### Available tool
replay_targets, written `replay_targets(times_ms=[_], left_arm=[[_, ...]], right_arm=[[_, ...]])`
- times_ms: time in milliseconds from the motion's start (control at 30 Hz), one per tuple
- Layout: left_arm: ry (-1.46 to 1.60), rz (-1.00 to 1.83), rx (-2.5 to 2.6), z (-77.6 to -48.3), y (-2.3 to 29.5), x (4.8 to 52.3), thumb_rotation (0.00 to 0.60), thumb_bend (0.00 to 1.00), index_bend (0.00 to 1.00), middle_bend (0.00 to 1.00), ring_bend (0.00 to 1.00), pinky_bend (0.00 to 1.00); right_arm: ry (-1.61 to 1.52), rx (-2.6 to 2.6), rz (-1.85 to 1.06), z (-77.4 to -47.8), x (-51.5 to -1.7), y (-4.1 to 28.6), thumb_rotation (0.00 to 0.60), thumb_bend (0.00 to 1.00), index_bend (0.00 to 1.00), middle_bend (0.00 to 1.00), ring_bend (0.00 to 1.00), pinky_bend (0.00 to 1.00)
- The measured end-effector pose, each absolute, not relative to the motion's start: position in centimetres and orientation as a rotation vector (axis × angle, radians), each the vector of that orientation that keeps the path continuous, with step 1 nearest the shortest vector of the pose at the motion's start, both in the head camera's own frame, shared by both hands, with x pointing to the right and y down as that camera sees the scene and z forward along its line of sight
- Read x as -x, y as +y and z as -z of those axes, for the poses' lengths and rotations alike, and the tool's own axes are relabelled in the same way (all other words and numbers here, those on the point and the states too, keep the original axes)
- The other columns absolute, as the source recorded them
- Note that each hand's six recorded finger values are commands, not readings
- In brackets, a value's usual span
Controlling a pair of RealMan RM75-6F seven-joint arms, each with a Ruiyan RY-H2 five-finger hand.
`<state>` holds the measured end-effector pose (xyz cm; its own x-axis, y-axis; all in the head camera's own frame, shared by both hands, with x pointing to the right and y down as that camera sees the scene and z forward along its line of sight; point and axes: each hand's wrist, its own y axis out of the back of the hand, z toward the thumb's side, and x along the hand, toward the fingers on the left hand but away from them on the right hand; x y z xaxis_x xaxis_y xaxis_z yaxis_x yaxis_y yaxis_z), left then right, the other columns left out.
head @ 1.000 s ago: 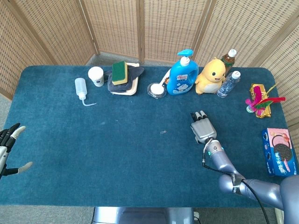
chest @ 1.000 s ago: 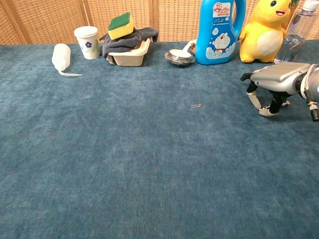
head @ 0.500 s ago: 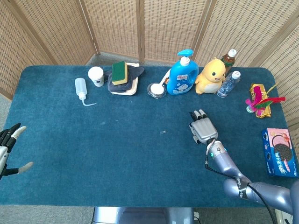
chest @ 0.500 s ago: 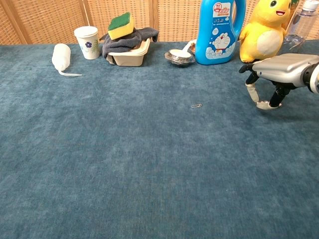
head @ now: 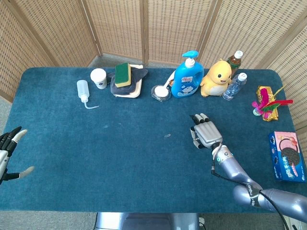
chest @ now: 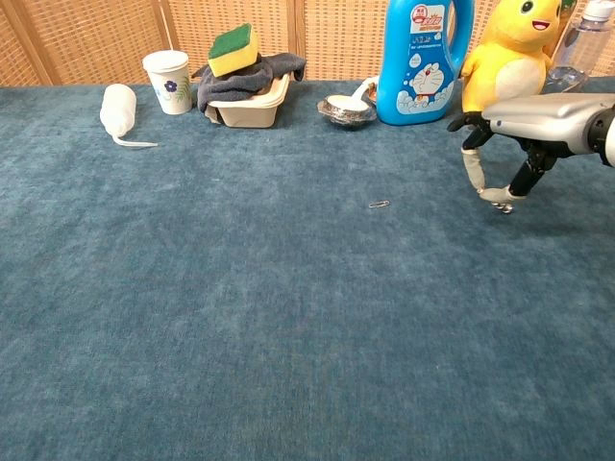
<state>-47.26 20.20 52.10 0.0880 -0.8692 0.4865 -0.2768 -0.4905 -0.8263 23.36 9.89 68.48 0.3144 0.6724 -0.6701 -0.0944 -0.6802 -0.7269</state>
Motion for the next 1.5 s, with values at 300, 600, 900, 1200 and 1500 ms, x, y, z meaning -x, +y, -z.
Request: replay_targets(times_ms=[300,600,900,1200,1500], left_arm=[[1.131,1.412,1.835,-52.0,20.2,47.3,0.6,0.28,0.0,0.0,0.0,0.0],[1.13,1.41,1.843,-51.9,20.2,47.4,0.6,0.28,0.0,0.0,0.0,0.0],[1.126,1.416,1.852,-52.0,20.3,47.4,0.6,0.28,0.0,0.0,0.0,0.0],[1.129,1.409,1.86,-52.0,20.3,47.3,0.6,0.28,0.0,0.0,0.0,0.0],[1.137,1.409,1.864,-52.0,20.2,47.5,0.6,0.28,0.0,0.0,0.0,0.0]], right_arm=[[-0.55,1.972,-1.38,-66.8,-21.9,9.9,0.6,0.46,0.61,0.08,0.0,0.0],[-0.591,2.021,-1.338,-64.9,-20.2,9.2,0.6,0.46,0.61,0.08,0.0,0.0],[-0.642,2.061,-1.338,-63.7,-18.8,8.2,0.6,0.46,0.61,0.08,0.0,0.0],[-0.689,2.109,-1.342,-63.0,-16.7,6.7,0.6,0.47,0.61,0.08,0.0,0.0],[-0.679,2.128,-1.336,-63.0,-13.9,6.3,0.6,0.47,0.61,0.08,0.0,0.0]])
